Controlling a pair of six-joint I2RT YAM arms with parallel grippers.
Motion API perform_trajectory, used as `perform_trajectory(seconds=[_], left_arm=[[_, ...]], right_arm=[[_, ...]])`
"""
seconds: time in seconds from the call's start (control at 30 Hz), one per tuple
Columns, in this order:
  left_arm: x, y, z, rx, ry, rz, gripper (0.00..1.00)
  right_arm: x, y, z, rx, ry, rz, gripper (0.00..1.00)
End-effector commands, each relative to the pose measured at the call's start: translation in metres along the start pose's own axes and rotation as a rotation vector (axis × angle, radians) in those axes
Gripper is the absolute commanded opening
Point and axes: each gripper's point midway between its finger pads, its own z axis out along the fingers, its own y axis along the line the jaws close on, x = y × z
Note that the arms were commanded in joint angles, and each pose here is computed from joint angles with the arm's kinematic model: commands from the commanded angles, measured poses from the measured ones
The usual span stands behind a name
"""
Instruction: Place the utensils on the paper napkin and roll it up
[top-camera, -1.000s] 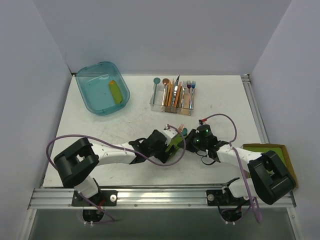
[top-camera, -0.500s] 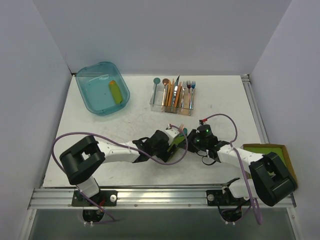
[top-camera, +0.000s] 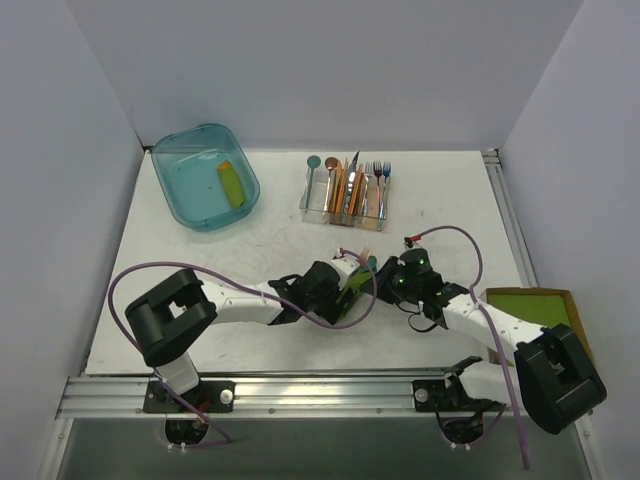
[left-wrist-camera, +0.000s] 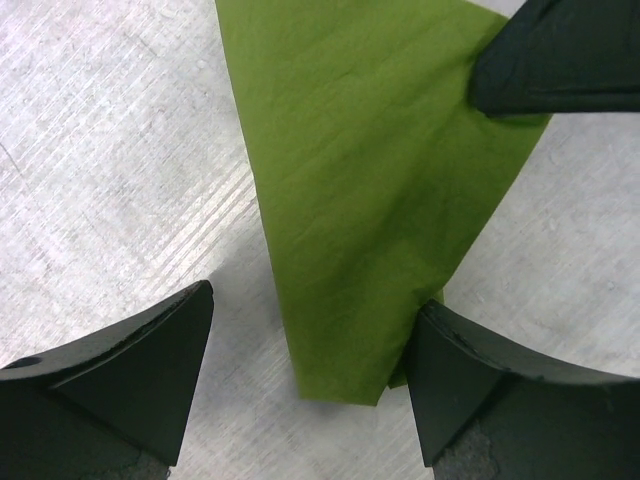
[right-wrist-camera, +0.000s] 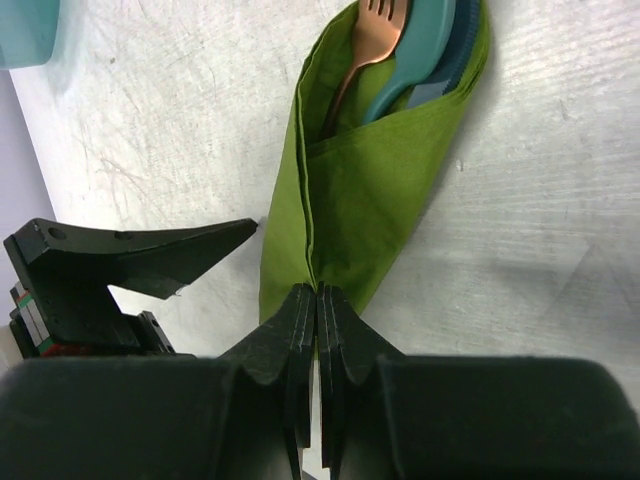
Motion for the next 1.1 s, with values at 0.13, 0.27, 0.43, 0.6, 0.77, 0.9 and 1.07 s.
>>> perform_trajectory(seconds=[0.13, 0.27, 0.43, 0.6, 0.77, 0.9, 1.07], left_arm=[[0.016, 0.0, 0.008, 0.001, 0.064, -0.001, 0.82], [0.015, 0.0, 0.008, 0.009, 0.063, 0.002, 0.81], [0.015, -0.003, 0.007, 0.025, 0.067, 0.004, 0.81], [0.012, -0.008, 0.004, 0.064, 0.058, 0.008, 0.81], [-0.007, -0.024, -0.014, 0.166, 0.007, 0.019, 0.81], [-0.021, -0.033, -0.031, 0.226, -0.024, 0.023, 0.81], [-0.041, -0.038, -0.046, 0.262, -0.068, 0.018, 0.73]], right_arm=[[0.006, -0.02, -0.009, 0.035, -0.034, 0.042, 0.0], [0.01, -0.032, -0.01, 0.068, -0.035, 0.044, 0.0], [0.015, -0.041, -0.007, 0.088, -0.021, 0.043, 0.0], [0.02, -0.051, -0.003, 0.104, -0.018, 0.051, 0.0], [0.022, -0.059, 0.002, 0.13, -0.015, 0.046, 0.0], [0.024, -0.063, 0.003, 0.135, -0.012, 0.053, 0.0], [0.025, -0.063, 0.003, 0.137, -0.011, 0.053, 0.0]])
